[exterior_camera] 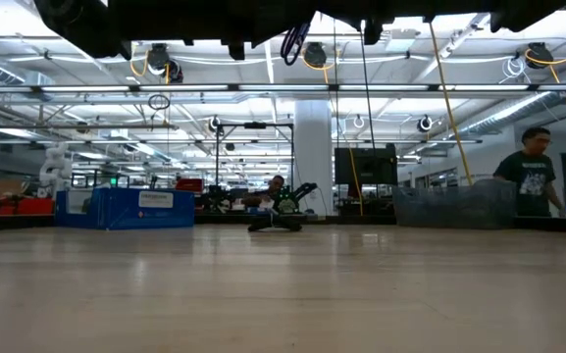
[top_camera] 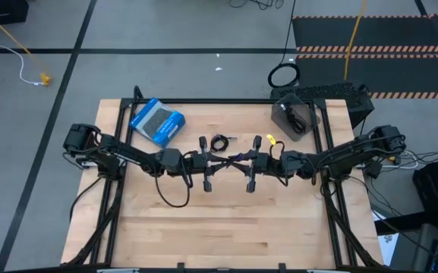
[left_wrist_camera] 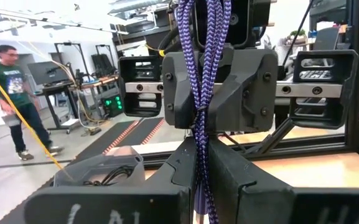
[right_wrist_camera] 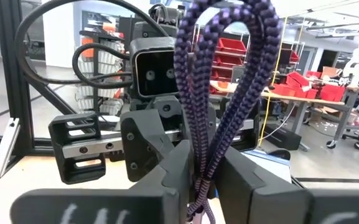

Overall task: Pick and place USB-C Cables
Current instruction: Put the blue charger cable into the bin

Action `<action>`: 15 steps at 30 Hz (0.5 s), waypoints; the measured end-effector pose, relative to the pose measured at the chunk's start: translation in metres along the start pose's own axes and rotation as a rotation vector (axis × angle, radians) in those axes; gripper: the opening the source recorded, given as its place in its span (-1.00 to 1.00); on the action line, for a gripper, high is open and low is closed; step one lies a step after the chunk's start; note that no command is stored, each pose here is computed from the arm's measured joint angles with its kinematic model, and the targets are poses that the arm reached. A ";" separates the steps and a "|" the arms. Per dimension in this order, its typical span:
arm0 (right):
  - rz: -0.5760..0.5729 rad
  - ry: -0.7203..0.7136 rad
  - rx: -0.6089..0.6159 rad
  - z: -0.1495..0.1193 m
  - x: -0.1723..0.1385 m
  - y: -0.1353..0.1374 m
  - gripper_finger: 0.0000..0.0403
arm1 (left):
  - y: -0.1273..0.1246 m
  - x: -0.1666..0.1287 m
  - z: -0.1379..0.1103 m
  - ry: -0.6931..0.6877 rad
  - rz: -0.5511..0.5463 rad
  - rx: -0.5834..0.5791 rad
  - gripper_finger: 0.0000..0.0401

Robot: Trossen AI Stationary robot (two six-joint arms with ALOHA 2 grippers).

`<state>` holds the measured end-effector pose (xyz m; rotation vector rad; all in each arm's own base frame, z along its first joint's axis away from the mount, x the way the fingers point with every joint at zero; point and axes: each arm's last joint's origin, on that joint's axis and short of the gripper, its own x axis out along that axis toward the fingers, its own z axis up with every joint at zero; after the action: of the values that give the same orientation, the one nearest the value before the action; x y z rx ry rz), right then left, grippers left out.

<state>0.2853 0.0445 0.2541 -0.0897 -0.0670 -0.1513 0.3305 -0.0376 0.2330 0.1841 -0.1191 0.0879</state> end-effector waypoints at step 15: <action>0.004 0.025 -0.022 -0.002 0.000 0.001 -0.90 | 0.004 -0.006 0.003 0.104 0.011 -0.029 -0.38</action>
<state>0.2853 0.0450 0.2516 -0.1095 -0.0406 -0.1493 0.3240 -0.0348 0.2357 0.1492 -0.0173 0.1064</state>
